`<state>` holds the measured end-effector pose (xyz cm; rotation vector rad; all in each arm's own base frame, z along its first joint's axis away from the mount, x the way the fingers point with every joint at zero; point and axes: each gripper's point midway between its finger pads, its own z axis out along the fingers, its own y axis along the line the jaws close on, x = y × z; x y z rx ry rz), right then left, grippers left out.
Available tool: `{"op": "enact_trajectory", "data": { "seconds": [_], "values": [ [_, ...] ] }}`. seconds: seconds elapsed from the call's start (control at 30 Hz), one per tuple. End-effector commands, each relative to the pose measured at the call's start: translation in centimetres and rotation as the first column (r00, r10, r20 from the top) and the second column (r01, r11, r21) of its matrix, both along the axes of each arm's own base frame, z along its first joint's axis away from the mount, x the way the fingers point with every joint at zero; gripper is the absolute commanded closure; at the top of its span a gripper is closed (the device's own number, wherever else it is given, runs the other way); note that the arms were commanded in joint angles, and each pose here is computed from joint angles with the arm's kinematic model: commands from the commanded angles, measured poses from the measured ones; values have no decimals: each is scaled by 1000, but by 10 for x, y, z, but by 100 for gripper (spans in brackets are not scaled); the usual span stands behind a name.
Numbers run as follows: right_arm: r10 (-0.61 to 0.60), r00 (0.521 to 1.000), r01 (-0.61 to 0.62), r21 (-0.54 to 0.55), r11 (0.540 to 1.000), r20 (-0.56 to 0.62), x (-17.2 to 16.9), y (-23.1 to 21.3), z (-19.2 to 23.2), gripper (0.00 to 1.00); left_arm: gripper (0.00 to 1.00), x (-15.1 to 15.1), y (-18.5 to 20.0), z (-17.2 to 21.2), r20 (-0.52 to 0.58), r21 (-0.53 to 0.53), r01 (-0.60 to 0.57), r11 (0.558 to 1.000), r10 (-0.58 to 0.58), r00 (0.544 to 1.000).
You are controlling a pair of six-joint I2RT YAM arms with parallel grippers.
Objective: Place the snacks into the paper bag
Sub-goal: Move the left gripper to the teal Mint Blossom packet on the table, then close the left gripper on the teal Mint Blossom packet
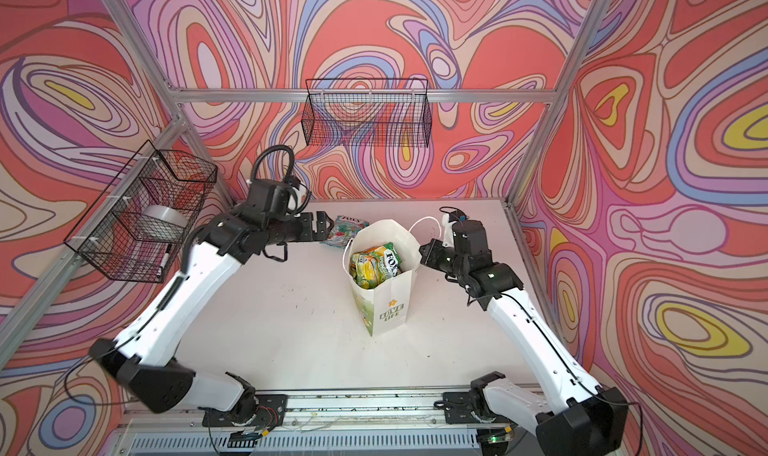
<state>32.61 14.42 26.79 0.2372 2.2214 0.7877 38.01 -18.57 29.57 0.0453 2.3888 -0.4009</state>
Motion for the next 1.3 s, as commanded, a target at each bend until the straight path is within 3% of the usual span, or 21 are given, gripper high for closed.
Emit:
{"op": "enact_trajectory", "data": {
  "seconds": [0.0,0.17,0.43,1.0,1.2,1.27],
  "values": [
    [-22,999,23,-28,999,37,-1,-7,12,100,0,34,-14,-26,-35,-8,25,1000,-25,999],
    [-30,999,31,-22,999,35,-5,-9,11,100,0,93,-16,-99,-201,36,-6,999,13,979],
    [-19,999,20,-32,999,29,-9,-9,10,100,0,153,-25,-179,-284,208,83,975,-22,959],
    [-8,1000,9,-25,1000,12,-11,-7,3,100,3,176,-18,-257,-307,312,91,946,10,952],
    [-12,1000,13,-28,1000,8,-12,-9,1,100,18,185,-11,-266,-298,307,58,950,38,954],
    [-15,1000,15,-29,999,8,-13,-9,2,100,29,184,-10,-270,-317,292,53,955,45,947]
  ]
}}
